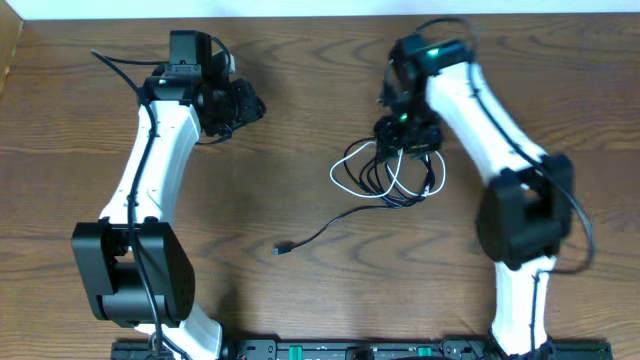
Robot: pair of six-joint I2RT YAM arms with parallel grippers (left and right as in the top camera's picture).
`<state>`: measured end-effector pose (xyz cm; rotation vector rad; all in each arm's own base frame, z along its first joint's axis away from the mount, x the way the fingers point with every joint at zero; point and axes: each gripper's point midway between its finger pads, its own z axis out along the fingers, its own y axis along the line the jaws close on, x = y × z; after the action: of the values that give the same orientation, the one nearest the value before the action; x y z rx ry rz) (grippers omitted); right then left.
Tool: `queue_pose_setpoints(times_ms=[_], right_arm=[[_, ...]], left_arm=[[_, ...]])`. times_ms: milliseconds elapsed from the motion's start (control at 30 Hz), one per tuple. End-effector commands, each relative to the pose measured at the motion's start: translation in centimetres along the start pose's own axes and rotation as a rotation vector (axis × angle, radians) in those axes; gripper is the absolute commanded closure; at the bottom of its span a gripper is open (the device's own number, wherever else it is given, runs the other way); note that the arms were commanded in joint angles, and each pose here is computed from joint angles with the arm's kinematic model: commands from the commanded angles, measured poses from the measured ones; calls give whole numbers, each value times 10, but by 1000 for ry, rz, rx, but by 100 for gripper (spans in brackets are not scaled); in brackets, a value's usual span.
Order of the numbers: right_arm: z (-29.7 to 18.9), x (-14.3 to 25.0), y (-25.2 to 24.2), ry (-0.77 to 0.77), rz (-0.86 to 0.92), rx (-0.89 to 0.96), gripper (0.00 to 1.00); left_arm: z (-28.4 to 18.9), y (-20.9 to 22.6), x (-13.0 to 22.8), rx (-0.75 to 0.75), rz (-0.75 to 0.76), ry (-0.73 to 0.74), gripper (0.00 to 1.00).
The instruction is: Untangle cables
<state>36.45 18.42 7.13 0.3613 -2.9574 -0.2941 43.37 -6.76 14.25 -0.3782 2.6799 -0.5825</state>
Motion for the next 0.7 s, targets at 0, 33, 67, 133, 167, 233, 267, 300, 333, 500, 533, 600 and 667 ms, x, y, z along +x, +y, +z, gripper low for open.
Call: queue_pose_setpoints(times_ms=[0, 33, 67, 133, 167, 233, 267, 300, 333, 500, 533, 600, 667], right_arm=[[37, -1, 0, 71, -22, 51, 50], [44, -1, 1, 79, -27, 57, 60], [46, -1, 1, 83, -29, 60, 71], [44, -2, 2, 76, -30, 60, 99], [38, -2, 4, 67, -30, 55, 99], [17, -3, 8, 25, -34, 49, 99], [5, -3, 9, -1, -37, 45, 99], [-25, -4, 15, -65, -47, 28, 99], [-43, -4, 20, -109, -54, 13, 99], [-165, 4, 48, -440, -126, -69, 99], [-187, 8, 52, -507, -135, -79, 99], [-238, 19, 59, -661, -141, -106, 99], [-282, 34, 64, -800, -138, -138, 99]], left_arm=[[-4, -5, -1, 19, 5, -3, 54], [-4, -5, -1, 18, 5, -3, 54], [-4, -5, -1, 18, 5, -3, 54], [-4, -5, 0, 18, 5, -2, 54], [-3, -6, 0, 19, 7, -1, 54], [-2, -9, 3, 21, 14, 7, 55], [-1, -12, 5, 22, 21, 11, 55], [1, -18, 8, 27, 35, 18, 55], [2, -21, 10, 30, 44, 23, 55], [7, -39, 22, 46, 85, 45, 55], [8, -43, 24, 52, 93, 50, 56], [9, -51, 29, 71, 106, 64, 55], [10, -60, 36, 96, 121, 81, 56]])
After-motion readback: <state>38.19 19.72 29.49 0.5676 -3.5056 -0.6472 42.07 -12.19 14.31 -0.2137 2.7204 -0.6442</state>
